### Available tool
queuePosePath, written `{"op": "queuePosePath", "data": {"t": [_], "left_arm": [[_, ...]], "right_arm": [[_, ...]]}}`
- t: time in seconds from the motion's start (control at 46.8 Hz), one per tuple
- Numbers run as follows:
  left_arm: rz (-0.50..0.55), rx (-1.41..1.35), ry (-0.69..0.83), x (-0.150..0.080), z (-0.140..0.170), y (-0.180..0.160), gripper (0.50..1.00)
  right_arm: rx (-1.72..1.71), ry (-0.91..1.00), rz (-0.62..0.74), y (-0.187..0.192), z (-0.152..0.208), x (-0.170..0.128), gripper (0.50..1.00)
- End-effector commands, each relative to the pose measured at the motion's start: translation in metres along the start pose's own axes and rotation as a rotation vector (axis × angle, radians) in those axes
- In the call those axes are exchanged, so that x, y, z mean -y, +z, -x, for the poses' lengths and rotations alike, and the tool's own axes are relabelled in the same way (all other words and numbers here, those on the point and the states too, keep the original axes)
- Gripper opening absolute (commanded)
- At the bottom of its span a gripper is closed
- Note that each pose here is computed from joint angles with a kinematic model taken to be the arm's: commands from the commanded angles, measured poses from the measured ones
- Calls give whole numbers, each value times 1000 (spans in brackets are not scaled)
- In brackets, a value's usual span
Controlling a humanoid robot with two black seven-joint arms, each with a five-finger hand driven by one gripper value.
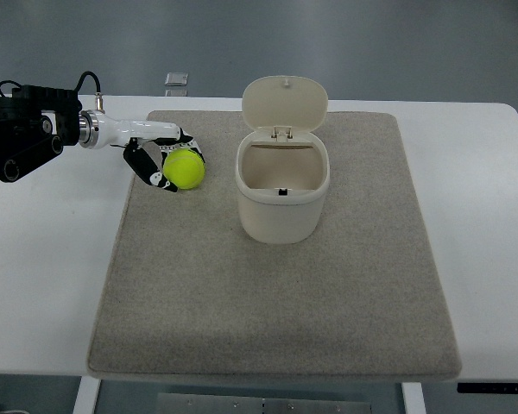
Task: Put tennis ball into box with left hand
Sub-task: 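Lift the tennis ball up off the mat with the left hand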
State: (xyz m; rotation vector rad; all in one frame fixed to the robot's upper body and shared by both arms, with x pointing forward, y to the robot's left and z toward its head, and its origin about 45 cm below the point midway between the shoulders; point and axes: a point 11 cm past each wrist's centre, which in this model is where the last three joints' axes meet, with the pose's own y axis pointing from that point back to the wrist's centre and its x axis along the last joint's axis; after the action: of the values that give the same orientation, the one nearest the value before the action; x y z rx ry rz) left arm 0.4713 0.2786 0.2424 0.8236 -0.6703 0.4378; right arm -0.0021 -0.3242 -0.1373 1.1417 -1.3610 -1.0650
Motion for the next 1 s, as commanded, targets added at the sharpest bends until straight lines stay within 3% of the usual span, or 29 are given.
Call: {"op": "queuePosePath", "data": {"t": [0.0,0.448,0.726,0.982], "left_arm": [[28,-52,41,0,-6,4,500],[187,-451,234,-9,-25,8,500],[300,-635,364,-39,-49,-1,500],[375,-765,337,-39,-28,-6,500]], "right_arm": [[0,0,-1,0,0,0,903],[0,0,-1,0,0,0,901],[0,0,1,0,0,0,901],[0,0,-1,0,0,0,901]]}}
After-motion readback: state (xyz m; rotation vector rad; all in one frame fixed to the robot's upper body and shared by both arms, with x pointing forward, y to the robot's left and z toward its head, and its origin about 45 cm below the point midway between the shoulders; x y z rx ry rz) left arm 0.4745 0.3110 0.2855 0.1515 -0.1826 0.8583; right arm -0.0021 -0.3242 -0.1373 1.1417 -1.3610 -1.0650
